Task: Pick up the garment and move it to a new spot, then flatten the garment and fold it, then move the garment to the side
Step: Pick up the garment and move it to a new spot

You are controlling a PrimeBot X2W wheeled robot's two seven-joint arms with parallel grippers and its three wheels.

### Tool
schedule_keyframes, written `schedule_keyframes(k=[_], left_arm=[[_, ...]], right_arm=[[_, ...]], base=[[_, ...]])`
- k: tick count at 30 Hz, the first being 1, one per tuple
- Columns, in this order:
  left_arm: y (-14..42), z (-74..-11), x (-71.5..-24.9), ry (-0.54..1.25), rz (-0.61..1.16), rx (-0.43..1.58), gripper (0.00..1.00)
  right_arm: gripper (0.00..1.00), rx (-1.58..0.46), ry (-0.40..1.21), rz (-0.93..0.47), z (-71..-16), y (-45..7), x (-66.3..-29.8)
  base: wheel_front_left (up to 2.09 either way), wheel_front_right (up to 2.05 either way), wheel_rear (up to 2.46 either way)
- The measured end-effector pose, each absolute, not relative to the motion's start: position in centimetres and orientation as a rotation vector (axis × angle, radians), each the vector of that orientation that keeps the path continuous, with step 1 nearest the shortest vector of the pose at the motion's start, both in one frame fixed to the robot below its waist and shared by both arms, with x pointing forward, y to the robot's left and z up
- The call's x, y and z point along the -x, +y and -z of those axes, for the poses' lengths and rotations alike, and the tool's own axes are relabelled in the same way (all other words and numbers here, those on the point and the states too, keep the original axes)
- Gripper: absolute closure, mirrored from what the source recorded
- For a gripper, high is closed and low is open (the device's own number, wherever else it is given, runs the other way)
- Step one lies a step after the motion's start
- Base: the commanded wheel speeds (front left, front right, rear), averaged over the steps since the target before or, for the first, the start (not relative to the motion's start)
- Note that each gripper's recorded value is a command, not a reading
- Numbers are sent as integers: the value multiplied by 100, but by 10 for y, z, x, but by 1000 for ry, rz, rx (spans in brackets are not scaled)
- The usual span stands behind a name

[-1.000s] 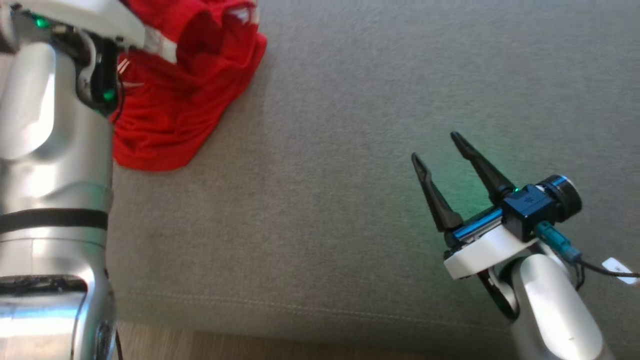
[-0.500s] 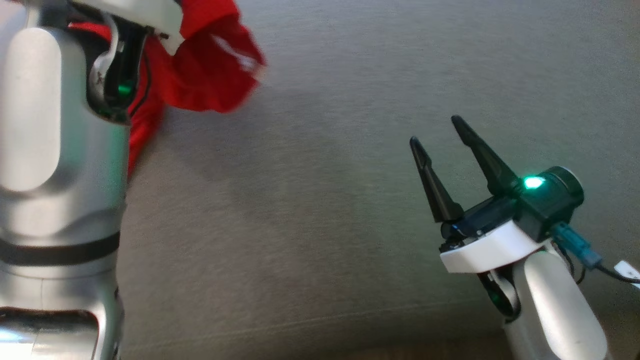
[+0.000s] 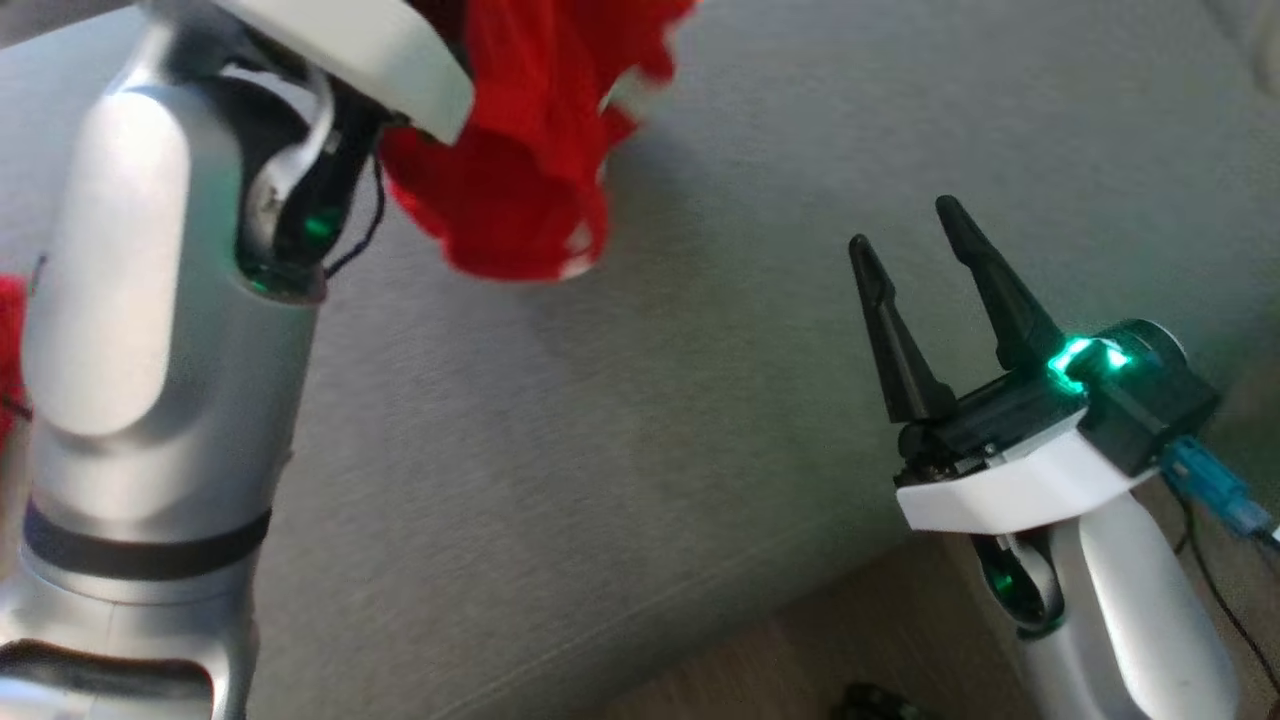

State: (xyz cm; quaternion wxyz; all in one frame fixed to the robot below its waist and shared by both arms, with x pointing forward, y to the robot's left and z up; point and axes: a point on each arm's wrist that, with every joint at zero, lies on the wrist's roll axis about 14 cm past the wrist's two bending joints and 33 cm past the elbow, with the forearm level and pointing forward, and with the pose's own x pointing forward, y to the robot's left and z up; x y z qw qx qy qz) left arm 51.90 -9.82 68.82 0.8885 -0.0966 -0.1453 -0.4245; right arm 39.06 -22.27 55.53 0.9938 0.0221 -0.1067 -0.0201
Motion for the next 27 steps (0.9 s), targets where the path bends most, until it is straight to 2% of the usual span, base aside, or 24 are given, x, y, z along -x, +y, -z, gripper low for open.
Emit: schedule_keyframes(k=[5,11,12,13,18,27], left_arm=[[-138,-655,-517,-214,981,210,100],[-151,-591,-538,-67,977,206,100],[-150,-578,-542,-54,966,183,53],[-147,-565,-547,-36,952,155,0],[-130,-539,-560,-20,881,126,0],[-73,-567,-554,-157,718,171,0]], right_arm=[[0,-41,-199,116,-553,-246,-377],[0,-46,-167,150,-544,-255,-376],[0,-45,-160,152,-541,-255,-377],[0,-44,-153,153,-539,-255,-377],[0,-53,-140,124,-533,-246,-387],[0,-77,-139,-6,-525,-206,-412]], base=[[0,0,0],[0,0,0],[0,0,0],[0,0,0],[0,0,0],[0,0,0]])
